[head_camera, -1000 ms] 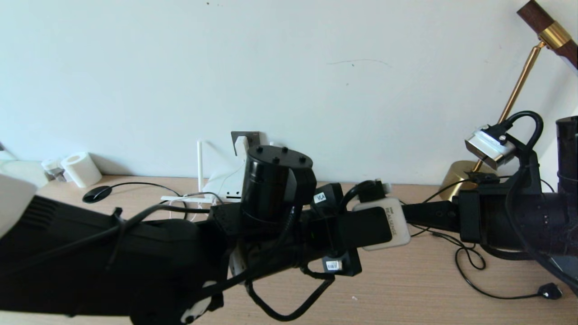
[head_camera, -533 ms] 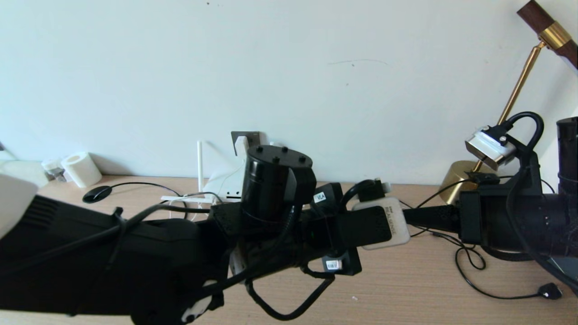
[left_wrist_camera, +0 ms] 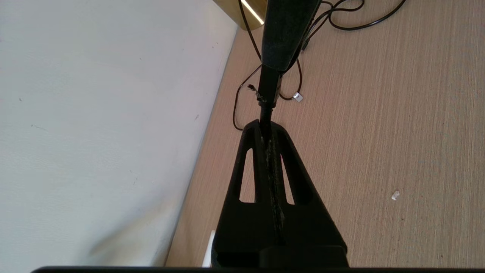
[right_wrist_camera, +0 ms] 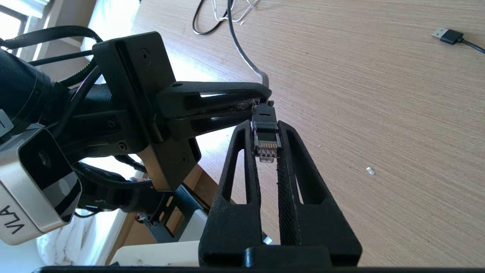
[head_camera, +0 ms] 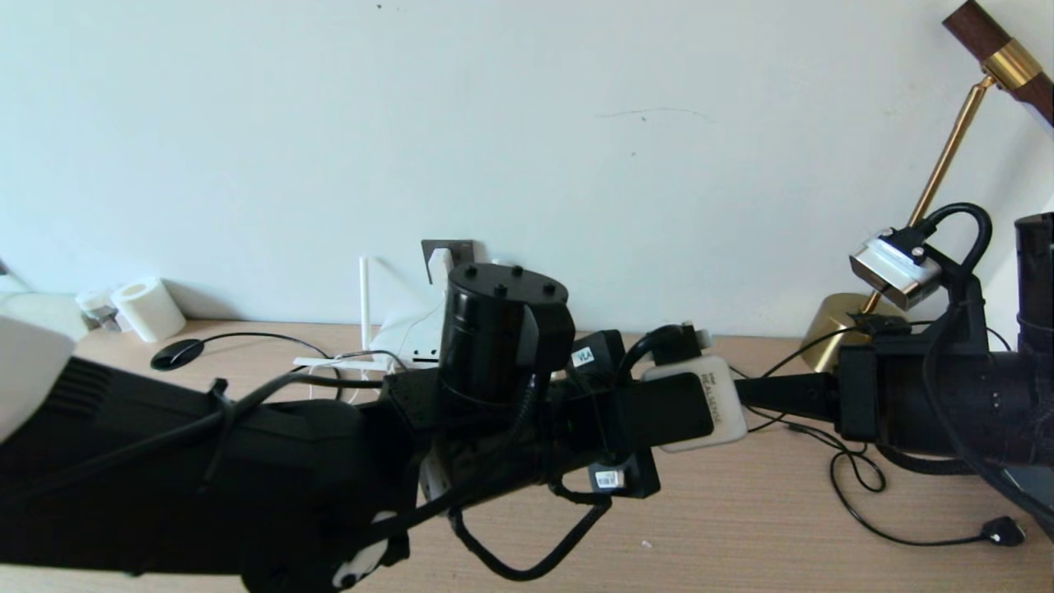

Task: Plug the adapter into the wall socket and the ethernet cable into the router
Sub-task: Hand it to the other hand

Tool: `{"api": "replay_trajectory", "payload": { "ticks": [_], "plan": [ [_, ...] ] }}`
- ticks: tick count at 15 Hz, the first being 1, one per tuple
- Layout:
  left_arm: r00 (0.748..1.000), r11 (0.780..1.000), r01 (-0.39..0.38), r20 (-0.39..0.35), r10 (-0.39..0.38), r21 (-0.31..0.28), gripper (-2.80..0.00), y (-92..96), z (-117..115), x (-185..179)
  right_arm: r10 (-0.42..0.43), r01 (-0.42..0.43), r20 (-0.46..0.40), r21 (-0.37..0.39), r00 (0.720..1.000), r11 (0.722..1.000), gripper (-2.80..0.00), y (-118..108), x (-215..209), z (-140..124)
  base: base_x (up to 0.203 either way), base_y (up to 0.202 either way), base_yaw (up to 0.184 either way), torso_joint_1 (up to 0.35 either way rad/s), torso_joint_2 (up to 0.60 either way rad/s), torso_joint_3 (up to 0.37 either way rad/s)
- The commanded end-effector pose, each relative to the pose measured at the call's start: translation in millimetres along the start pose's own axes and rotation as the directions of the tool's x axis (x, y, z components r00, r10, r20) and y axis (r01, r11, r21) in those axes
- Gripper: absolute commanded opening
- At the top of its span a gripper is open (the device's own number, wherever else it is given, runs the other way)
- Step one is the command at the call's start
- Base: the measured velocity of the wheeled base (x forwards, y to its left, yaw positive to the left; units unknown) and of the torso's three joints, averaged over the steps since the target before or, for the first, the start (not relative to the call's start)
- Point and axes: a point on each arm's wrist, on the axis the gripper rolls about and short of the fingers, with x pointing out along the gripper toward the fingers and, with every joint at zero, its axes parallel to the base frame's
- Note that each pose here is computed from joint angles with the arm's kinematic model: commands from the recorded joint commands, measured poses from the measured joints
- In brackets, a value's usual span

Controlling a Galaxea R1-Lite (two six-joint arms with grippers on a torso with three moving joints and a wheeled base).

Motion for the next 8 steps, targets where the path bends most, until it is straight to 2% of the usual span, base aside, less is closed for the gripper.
{"api": "replay_trajectory", "payload": {
  "ticks": [1,5,6,8],
  "plan": [
    [1.000,1.000,0.001,0.003,-0.001,0.005,0.00,-0.4,0.3,0.7,0.001,-0.001,-0.005,0.006,1.000,1.000,-2.80,-0.6,1.1,-0.4,0.000,0.000,0.000,0.000,0.00,0.000],
    [1.000,1.000,-0.006,0.010,0.006,0.009,0.00,0.4,2.2,-10.3,-0.009,0.010,-0.007,0.039,1.000,0.999,-2.80,-2.5,1.0,-2.3,0.000,0.000,0.000,0.000,0.00,0.000],
    [1.000,1.000,-0.007,0.008,0.007,0.017,0.00,-0.1,2.0,-18.6,-0.009,0.010,-0.006,0.078,1.000,0.997,-2.80,-2.3,0.3,-2.6,0.000,0.000,0.000,0.000,0.00,0.000],
    [1.000,0.999,-0.027,0.009,0.027,0.046,0.00,2.3,4.8,-42.6,0.003,-0.006,0.015,0.210,1.000,0.978,-2.80,1.2,-5.4,0.6,0.000,0.000,0.000,0.000,0.00,0.000]
  ]
}}
